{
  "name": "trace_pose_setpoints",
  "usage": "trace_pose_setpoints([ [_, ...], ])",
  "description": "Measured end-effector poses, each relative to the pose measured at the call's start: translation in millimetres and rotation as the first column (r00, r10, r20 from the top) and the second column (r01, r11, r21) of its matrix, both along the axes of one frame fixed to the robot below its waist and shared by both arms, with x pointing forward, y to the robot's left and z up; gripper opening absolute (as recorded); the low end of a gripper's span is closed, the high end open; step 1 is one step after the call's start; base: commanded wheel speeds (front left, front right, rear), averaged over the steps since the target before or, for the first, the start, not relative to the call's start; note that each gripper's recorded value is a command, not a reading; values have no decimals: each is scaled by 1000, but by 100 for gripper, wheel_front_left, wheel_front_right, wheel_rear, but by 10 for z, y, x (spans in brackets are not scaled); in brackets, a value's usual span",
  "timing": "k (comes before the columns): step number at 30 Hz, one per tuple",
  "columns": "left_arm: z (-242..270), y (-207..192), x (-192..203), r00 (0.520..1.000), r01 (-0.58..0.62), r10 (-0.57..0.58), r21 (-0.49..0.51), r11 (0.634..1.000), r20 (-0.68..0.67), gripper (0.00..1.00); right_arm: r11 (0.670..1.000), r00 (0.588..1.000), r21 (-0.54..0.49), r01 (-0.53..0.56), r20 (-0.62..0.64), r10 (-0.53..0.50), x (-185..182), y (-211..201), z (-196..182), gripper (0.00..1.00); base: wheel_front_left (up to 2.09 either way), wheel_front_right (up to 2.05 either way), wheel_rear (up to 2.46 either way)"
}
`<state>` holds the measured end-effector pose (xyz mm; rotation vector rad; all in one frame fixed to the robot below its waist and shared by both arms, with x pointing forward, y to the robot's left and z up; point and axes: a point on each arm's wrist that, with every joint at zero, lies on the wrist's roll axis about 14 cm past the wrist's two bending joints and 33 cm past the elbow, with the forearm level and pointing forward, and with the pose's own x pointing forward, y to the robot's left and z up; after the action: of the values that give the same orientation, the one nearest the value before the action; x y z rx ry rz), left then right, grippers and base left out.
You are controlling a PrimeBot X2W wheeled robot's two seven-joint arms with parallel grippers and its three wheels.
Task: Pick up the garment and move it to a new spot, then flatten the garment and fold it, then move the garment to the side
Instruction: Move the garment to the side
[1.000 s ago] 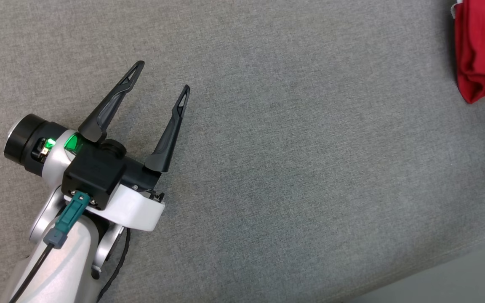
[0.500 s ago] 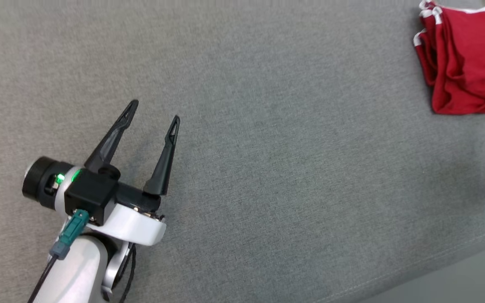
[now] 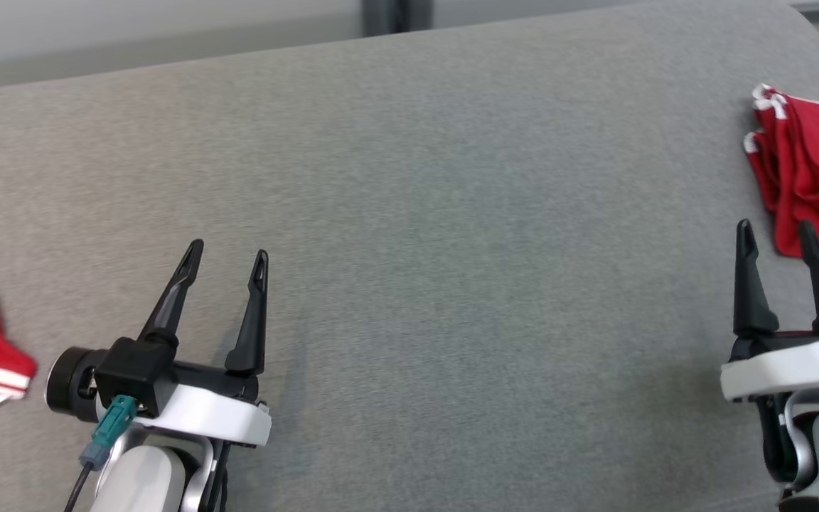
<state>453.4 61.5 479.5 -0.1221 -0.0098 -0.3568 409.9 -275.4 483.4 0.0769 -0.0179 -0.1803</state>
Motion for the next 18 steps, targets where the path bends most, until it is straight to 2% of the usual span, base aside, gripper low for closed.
trace_pose_setpoints([
  [4, -11, 357, -88, 994, -109, 109, 11, 994, -10, 100, 997, 997, 18, -82, 19, 81, 33, 346, 15, 100, 0, 0, 0],
  [10, -4, 882, -323, 967, -255, 256, 40, 966, -16, 100, 985, 985, 31, -168, 27, 168, 9, 692, 90, 100, 0, 0, 0],
  [18, 97, 1122, -664, 949, -316, 316, 45, 948, 3, 100, 979, 979, 22, -202, 48, 201, -241, 811, 276, 100, 0, 0, 0],
])
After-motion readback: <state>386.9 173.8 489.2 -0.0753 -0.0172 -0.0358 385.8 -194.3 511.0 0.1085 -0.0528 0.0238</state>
